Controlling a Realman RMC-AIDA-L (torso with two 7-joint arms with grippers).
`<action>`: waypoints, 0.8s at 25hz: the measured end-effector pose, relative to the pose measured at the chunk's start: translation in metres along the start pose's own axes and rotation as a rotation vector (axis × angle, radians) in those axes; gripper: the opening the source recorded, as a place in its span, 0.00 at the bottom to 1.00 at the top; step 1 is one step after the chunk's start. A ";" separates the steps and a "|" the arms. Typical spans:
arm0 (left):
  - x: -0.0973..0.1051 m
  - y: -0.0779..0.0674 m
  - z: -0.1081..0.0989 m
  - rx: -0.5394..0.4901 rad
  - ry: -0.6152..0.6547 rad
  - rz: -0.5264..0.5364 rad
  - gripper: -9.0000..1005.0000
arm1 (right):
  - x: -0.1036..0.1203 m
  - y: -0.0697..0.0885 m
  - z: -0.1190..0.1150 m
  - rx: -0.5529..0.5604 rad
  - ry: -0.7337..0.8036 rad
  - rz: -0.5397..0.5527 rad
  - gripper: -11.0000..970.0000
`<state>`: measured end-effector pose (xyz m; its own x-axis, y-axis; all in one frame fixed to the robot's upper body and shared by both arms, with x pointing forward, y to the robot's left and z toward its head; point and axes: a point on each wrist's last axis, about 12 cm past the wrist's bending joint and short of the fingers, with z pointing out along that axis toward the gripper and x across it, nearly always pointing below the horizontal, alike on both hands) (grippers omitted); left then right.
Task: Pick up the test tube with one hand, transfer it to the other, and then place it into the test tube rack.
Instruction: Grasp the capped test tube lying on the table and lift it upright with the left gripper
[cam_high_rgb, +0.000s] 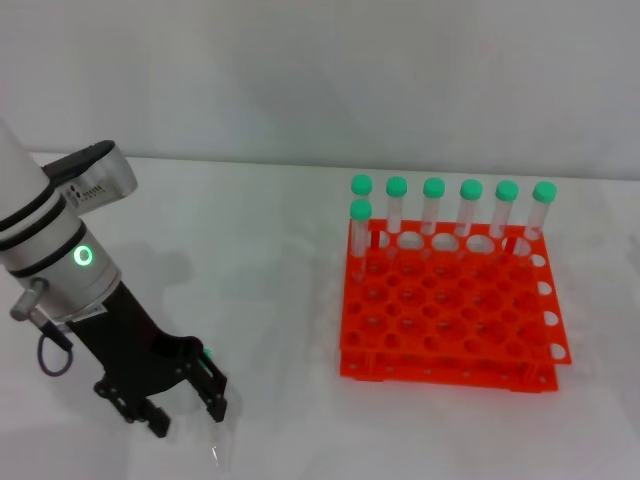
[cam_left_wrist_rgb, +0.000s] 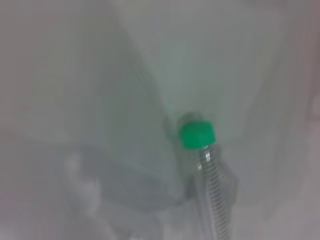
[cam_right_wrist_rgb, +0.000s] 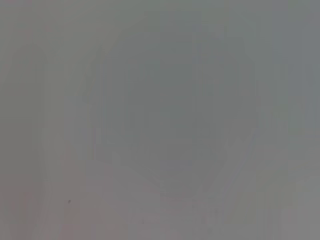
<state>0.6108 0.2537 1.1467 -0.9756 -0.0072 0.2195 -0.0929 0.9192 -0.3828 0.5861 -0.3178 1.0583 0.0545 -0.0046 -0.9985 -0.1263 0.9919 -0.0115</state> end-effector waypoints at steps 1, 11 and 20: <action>0.000 0.000 0.000 0.000 0.000 0.000 0.83 | 0.000 0.000 0.000 -0.001 0.001 -0.001 0.89; 0.000 -0.006 0.016 0.011 0.015 -0.001 0.61 | 0.000 -0.001 0.000 -0.011 0.003 -0.007 0.89; -0.001 0.001 0.019 0.009 -0.010 -0.018 0.60 | 0.000 -0.003 -0.001 -0.008 0.004 -0.008 0.89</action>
<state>0.6080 0.2472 1.1288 -0.9757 -0.0274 0.2175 -0.1119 0.9153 -0.3868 0.5857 -0.3206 1.0586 0.0517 -0.0129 -0.9986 -0.1339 0.9908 -0.0197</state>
